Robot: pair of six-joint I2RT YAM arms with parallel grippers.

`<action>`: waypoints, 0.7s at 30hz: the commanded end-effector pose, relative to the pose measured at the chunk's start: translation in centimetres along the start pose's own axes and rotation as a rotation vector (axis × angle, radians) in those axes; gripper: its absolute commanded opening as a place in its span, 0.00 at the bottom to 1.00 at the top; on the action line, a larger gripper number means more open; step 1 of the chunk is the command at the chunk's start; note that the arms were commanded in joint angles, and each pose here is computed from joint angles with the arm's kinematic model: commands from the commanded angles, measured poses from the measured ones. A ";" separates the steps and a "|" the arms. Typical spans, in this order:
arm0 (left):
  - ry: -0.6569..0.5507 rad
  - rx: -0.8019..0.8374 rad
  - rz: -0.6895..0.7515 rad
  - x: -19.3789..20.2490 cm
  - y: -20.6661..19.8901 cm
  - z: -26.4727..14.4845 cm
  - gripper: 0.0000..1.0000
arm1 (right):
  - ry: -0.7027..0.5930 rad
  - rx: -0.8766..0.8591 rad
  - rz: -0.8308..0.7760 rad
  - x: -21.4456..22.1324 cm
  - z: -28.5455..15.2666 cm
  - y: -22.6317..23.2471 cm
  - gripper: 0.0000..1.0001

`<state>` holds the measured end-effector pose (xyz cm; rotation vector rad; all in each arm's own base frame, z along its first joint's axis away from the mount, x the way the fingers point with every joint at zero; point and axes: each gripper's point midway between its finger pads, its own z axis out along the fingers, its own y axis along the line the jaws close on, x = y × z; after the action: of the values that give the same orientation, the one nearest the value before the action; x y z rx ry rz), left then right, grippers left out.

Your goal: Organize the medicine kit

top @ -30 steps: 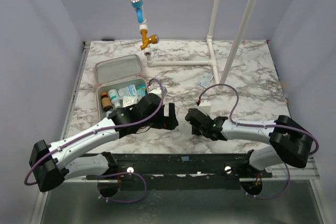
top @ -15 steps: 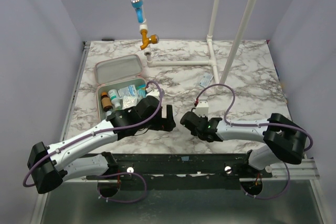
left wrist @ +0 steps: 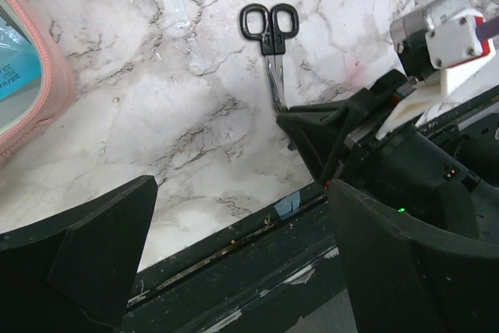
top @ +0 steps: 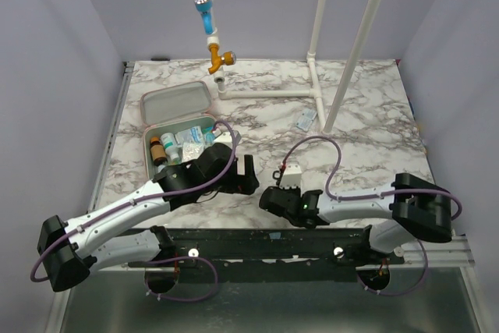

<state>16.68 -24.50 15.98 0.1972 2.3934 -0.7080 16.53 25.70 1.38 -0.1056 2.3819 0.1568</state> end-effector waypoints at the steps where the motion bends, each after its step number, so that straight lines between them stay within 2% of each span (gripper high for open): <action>1: -0.011 -0.022 -0.009 0.2 0.6 -0.2 0.94 | 0.278 0.021 -0.068 7.9 -2.0 -3.4 0.01; 17: 0.097 0.080 0.007 1.9 -1.6 1.7 0.94 | 0.194 -0.149 0.037 4.7 -5.5 -2.4 0.01; 21: 0.120 0.095 0.006 2.4 -1.9 2.1 0.94 | 0.175 -0.139 0.049 4.2 -5.7 -2.8 0.01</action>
<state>15.91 -25.99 13.75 0.2438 2.4736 -0.7484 10.35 23.15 2.63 -0.1317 2.5315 0.3917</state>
